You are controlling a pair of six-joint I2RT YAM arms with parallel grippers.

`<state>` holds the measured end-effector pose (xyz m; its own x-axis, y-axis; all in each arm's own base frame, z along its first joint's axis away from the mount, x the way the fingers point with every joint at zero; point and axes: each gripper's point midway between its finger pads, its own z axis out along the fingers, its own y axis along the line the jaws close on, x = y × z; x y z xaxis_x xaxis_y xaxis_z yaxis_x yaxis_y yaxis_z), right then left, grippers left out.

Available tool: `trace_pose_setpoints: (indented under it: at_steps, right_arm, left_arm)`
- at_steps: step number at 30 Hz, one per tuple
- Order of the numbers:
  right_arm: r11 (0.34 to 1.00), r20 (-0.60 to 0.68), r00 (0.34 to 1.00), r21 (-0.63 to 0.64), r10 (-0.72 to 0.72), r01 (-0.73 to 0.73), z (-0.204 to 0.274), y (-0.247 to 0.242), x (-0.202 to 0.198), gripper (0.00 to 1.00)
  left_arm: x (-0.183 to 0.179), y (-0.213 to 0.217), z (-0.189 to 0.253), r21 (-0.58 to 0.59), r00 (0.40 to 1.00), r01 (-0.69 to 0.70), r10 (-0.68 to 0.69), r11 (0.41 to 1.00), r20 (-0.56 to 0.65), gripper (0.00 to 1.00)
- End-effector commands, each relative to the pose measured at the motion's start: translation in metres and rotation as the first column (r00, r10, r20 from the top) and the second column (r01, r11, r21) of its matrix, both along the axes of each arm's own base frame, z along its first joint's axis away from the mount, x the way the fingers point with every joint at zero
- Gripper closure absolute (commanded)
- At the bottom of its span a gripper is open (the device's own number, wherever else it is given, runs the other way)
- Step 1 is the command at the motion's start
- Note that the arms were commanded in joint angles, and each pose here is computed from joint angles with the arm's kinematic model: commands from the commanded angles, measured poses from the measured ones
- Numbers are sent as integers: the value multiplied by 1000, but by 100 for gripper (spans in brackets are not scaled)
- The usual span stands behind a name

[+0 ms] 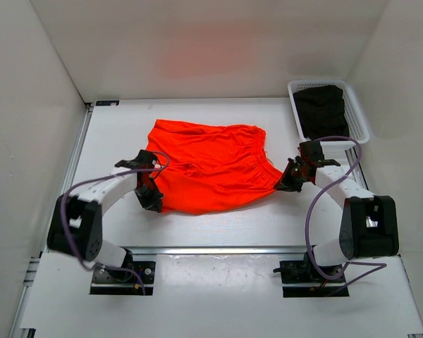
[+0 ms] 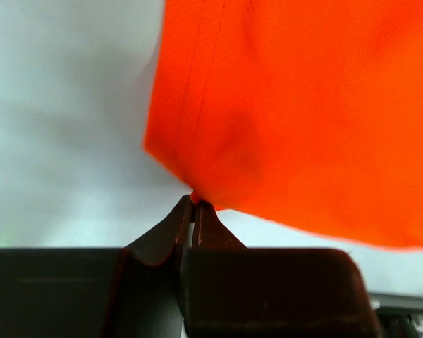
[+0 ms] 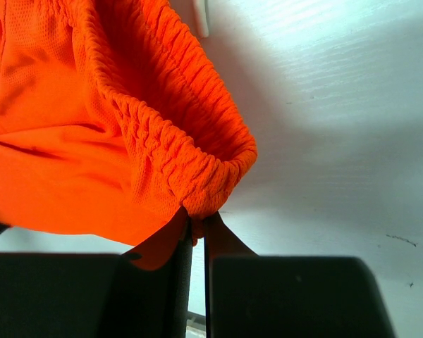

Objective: Fold and stack the shorts
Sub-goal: Flatten the shorts out, then fold the shorts

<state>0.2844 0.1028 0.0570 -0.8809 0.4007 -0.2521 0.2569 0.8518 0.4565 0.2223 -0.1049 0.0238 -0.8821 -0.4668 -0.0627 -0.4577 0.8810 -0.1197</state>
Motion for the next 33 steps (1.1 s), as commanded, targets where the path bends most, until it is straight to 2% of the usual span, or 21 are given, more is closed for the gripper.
trace_pose_setpoints:
  at_steps: [1, 4, 8, 15, 18, 23, 24, 27, 33]
  right_arm:
    - [1000, 37, 999, -29, 10, -9, 17, -5, 2, 100]
    - [999, 28, 999, -35, 18, -17, 16, -6, -1, 100]
    - [999, 15, 1000, -44, 5, -4, 16, -10, -4, 100]
    - [998, -71, 997, -67, -12, 7, 11, -16, -28, 100]
    - [998, -57, 998, -62, -20, 16, 14, -17, -40, 100]
    - [996, -82, 996, -75, -45, 39, 7, -24, -50, 90]
    - [996, -80, 995, -78, -52, 46, 6, -28, -49, 82]
    - [998, -49, 998, -52, -42, 40, 12, -27, -42, 68]
    - [999, -31, 999, -20, -28, 27, 4, -21, -32, 68]
  left_arm:
    - [-24, 9, 41, -22, 997, -37, 38, 999, 70, 90]
    - [-34, 2, 70, -84, 992, -26, 36, 996, 125, 90]
    - [-53, 8, 91, -88, 990, -34, 46, 996, 133, 90]
    - [-93, 4, 98, -99, 997, 12, -4, 995, 83, 90]
    - [-114, -2, 97, -128, 997, 37, -29, 991, 66, 90]
    - [-137, -14, 97, -188, 995, 87, -77, 978, 62, 90]
    - [-140, -17, 97, -190, 995, 96, -86, 977, 59, 90]
    - [-130, -14, 99, -152, 995, 88, -78, 984, 67, 90]
    - [-111, -15, 109, -103, 992, 97, -88, 990, 93, 90]
